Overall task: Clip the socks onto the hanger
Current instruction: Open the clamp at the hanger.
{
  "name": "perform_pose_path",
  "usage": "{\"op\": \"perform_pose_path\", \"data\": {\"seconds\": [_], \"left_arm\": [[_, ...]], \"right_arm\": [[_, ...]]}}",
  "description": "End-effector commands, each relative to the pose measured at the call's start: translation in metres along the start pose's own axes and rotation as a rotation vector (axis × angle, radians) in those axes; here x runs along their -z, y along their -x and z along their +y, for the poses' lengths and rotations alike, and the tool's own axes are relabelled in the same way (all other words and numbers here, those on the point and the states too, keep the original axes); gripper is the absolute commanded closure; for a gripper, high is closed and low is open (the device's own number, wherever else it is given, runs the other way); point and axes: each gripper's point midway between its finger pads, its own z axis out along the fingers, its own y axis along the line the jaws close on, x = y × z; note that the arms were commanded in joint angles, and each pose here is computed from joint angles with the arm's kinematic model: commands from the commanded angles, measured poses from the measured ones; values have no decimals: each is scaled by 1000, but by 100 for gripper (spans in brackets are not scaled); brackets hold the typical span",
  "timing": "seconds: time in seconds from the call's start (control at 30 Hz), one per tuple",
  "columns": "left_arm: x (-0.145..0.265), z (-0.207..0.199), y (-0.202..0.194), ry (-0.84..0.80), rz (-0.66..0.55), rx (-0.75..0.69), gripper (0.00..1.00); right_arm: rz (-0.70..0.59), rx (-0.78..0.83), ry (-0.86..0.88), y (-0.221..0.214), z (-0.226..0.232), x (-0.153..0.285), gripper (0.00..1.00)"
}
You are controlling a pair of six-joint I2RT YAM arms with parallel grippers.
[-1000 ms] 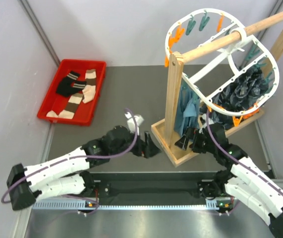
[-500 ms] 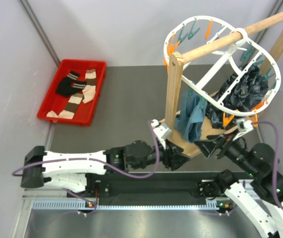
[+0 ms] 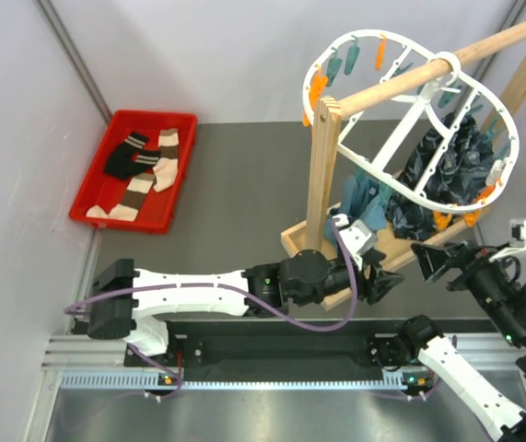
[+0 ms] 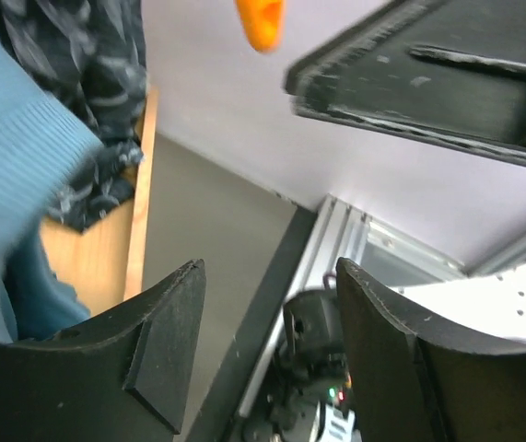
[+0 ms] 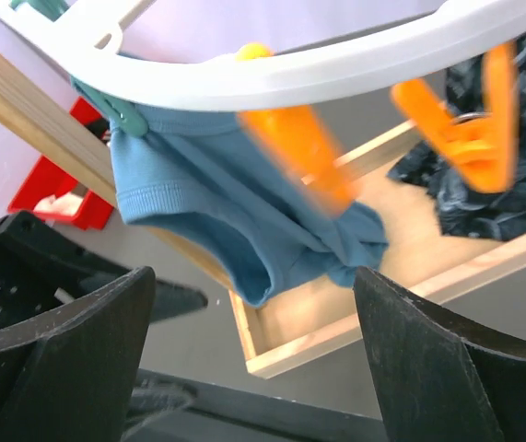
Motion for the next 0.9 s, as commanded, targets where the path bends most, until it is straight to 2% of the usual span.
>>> {"op": "perform_pose_path", "data": {"seconds": [0.0,0.07,0.13,0.2,0.33,0.5,0.67,0.87], "left_arm": [[-13,-6,52,23,-167,-53,35],[-19,-5,57,26,-219,-71,32],[-24,-7,58,0,-259,-134,30],[-27,-13,66,-32,-325,-187,29],[-45,-15,58,-34,-351,-235,28],[-51,-10,68,2,-473,-265,26],[-59,1,68,67,-526,-278,25],[-58,-3,80,45,-570,-256,36]], "right_arm": [[-29,67,-70,19,-12,13,12],[-7,86,-84,26,-9,11,15],[16,95,-121,27,-14,11,24],[3,94,-141,37,-13,12,27],[-13,96,-135,51,-8,15,27],[-16,129,-102,61,0,17,27],[23,155,-73,60,7,18,34],[69,186,22,50,22,16,35]]}}
